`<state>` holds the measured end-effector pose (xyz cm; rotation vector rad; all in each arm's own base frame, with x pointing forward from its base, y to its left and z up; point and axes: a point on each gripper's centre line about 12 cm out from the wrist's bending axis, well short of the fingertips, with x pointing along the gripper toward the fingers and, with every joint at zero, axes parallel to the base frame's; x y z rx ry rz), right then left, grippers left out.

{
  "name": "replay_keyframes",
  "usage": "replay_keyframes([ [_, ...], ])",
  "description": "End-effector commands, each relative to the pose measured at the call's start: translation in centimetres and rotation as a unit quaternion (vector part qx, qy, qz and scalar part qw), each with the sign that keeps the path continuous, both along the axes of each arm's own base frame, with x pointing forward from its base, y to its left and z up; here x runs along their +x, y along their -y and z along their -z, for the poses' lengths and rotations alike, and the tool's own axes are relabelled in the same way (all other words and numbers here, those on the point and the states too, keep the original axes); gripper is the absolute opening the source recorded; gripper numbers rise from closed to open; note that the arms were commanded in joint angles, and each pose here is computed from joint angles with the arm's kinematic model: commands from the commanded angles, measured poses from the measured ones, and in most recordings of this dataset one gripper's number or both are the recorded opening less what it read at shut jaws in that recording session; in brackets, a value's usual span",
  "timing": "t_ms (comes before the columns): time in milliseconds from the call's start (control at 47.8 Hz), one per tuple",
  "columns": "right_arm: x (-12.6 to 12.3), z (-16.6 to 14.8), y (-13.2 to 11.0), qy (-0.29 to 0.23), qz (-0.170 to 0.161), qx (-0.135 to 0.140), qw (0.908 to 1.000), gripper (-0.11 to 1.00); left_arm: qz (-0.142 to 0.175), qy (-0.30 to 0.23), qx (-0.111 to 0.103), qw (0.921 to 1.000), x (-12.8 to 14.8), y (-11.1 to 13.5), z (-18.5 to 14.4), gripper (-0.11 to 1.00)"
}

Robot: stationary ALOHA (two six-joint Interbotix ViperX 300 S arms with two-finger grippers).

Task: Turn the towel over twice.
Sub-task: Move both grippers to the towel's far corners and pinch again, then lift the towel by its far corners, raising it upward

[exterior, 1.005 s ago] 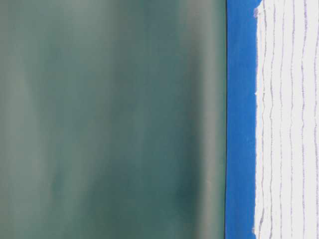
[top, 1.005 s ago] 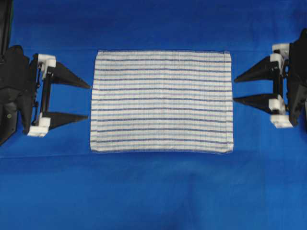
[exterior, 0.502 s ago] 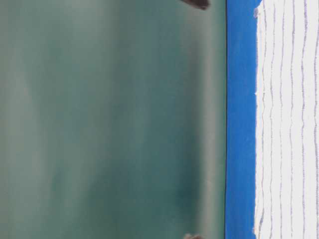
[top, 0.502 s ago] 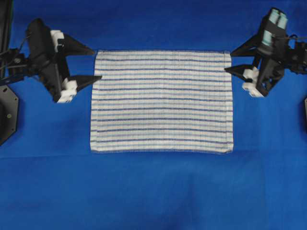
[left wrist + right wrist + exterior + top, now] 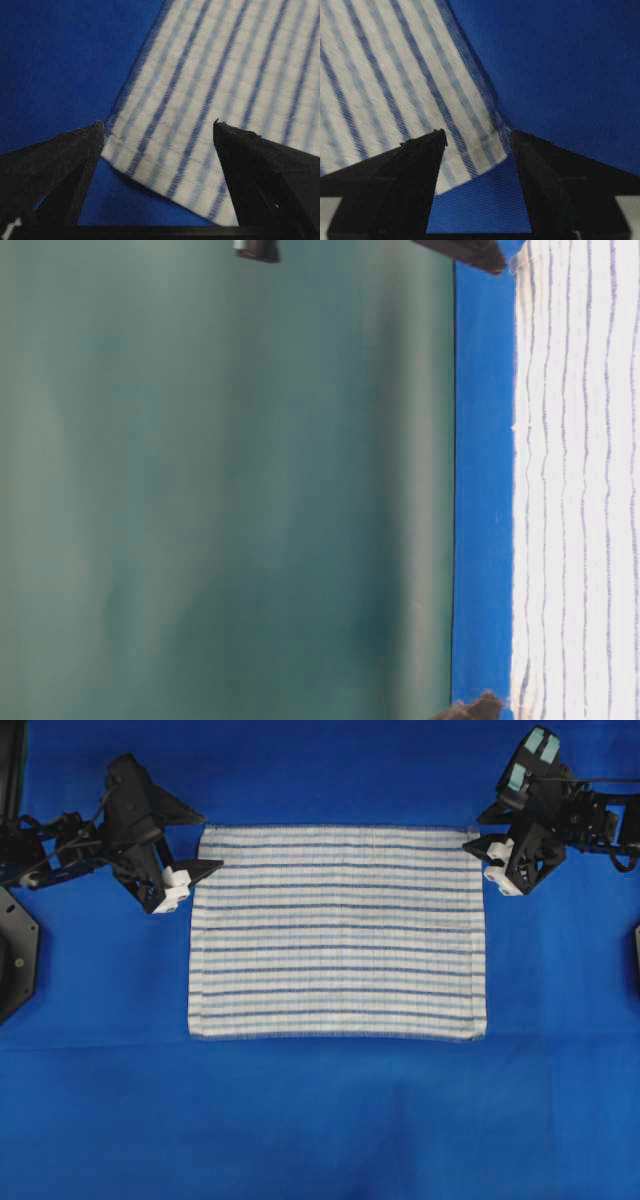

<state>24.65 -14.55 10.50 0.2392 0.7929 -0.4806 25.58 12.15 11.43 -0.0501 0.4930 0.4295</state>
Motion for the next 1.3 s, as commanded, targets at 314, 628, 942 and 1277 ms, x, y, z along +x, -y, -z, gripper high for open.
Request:
replay_keyframes([
  [314, 0.6, 1.6, 1.3, 0.000, 0.004, 0.004, 1.0000, 0.59, -0.021, -0.029, -0.014, 0.9993, 0.7, -1.7, 2.2, 0.81],
  [628, 0.6, 1.6, 1.3, -0.004, -0.002, -0.001, 1.0000, 0.07, -0.020, -0.071, -0.036, 0.9966, 0.6, -1.6, 3.2, 0.14],
  [942, 1.2, 0.4, 2.3, 0.010, 0.006, -0.013, 0.9998, 0.07, -0.026, -0.053, -0.028, 0.9979, 0.9, -2.2, 2.1, 0.02],
  [1277, 0.8, -3.9, 6.6, 0.041, 0.052, -0.065, 0.9957, 0.07, -0.074, 0.025, 0.014, 0.9969, 0.6, -5.5, -3.2, 0.02],
])
